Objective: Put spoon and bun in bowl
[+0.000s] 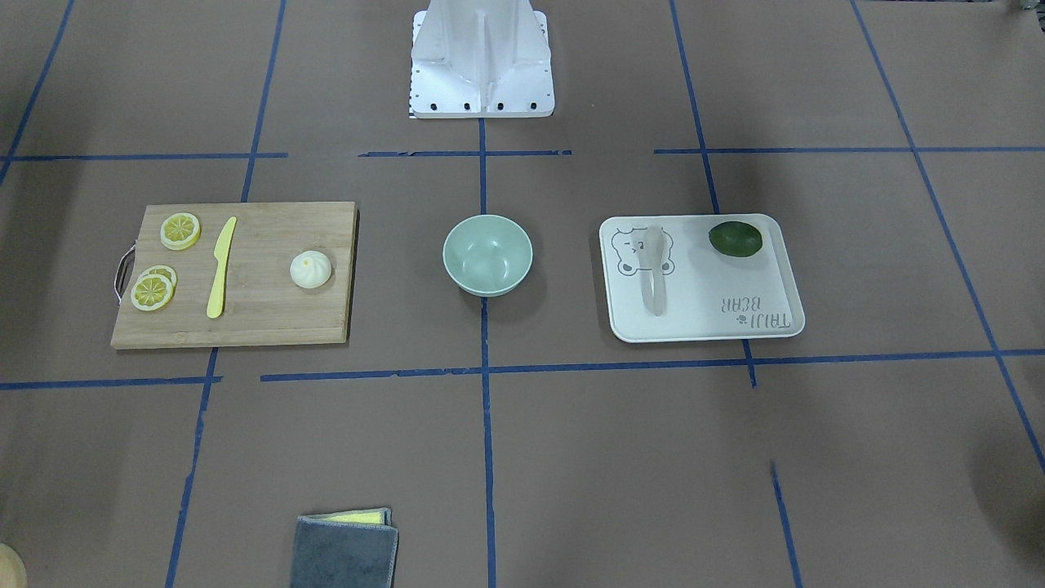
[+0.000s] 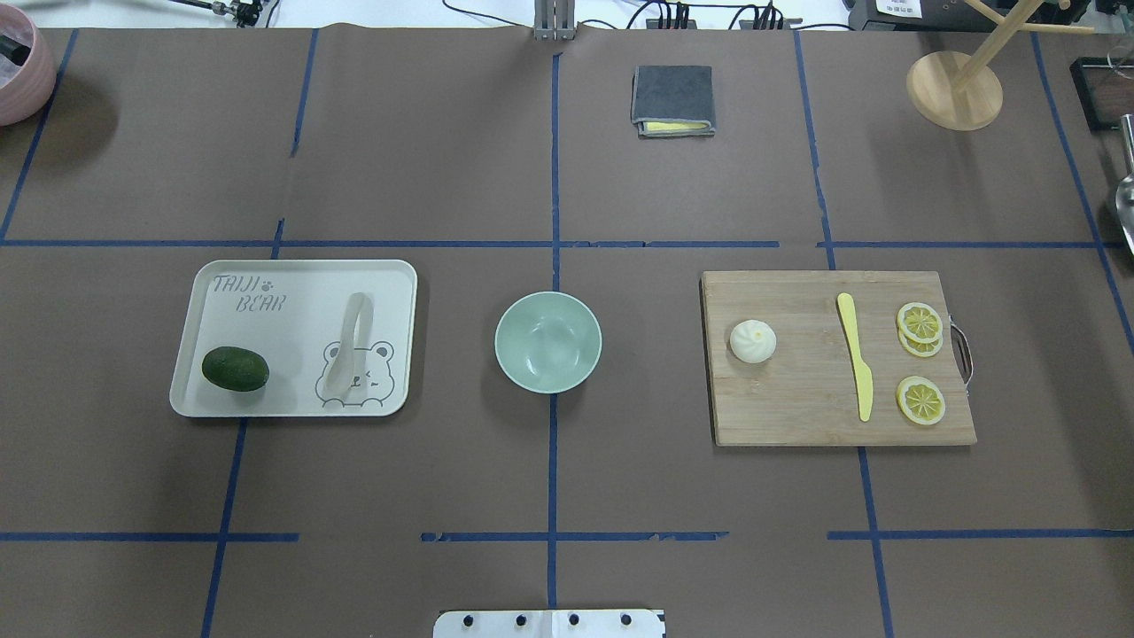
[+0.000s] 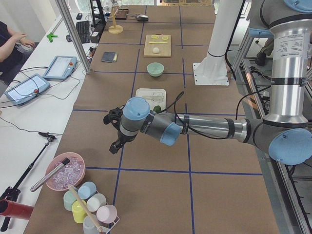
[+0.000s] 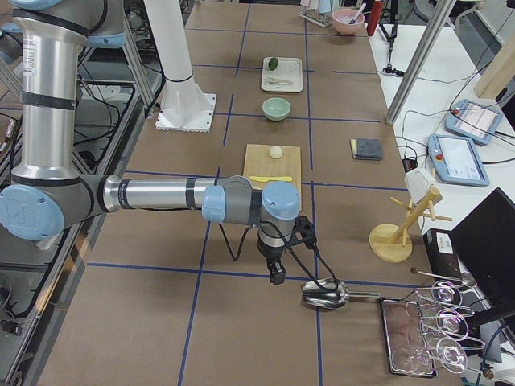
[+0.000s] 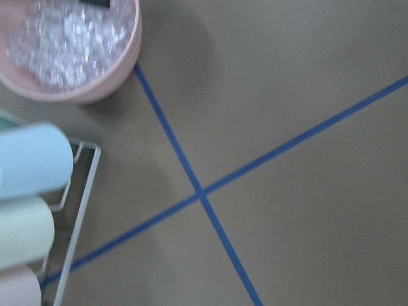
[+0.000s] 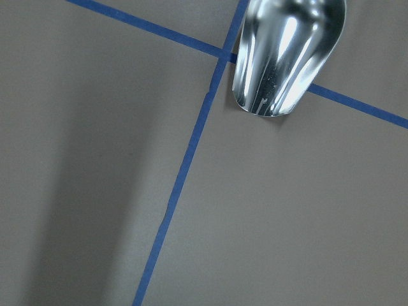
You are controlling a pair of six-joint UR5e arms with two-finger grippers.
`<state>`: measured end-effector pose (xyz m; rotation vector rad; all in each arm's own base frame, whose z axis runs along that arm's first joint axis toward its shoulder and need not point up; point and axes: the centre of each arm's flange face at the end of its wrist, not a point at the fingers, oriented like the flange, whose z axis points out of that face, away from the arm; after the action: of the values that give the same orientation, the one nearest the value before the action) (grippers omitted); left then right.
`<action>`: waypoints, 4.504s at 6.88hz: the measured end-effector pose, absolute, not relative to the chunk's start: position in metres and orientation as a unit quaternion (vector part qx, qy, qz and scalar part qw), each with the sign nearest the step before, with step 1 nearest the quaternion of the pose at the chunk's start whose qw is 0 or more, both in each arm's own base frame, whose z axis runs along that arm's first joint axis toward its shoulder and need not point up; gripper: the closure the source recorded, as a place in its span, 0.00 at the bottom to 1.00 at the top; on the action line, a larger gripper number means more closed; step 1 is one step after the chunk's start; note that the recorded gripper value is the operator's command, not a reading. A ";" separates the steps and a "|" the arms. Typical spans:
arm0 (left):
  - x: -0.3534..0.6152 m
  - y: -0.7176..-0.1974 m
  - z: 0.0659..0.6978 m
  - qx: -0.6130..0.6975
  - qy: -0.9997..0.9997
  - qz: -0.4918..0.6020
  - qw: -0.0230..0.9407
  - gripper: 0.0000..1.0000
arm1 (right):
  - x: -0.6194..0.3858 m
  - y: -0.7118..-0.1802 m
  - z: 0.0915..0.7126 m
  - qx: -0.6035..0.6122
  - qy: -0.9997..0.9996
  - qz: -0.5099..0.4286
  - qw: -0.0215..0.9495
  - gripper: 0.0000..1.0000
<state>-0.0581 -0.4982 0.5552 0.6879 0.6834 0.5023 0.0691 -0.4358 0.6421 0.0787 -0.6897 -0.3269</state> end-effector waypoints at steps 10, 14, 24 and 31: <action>0.262 -0.458 0.397 0.190 0.449 0.025 0.873 0.25 | 0.068 -0.436 0.642 0.038 -0.346 -0.158 0.924 0.00; 0.417 -0.441 0.374 0.133 0.449 -0.034 0.883 0.34 | 0.068 -0.436 0.642 0.038 -0.346 -0.158 0.924 0.00; 0.459 -0.443 0.390 0.142 0.420 -0.036 0.896 1.00 | 0.068 -0.436 0.646 0.034 -0.346 -0.156 0.925 0.00; 0.517 -0.465 0.188 0.041 0.410 -0.220 0.884 1.00 | 0.068 -0.435 0.647 0.034 -0.346 -0.156 0.925 0.00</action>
<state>0.5174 -0.4652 0.1880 0.0849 0.8533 -0.4587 0.0677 -0.4350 0.6467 0.0691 -0.7103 -0.3193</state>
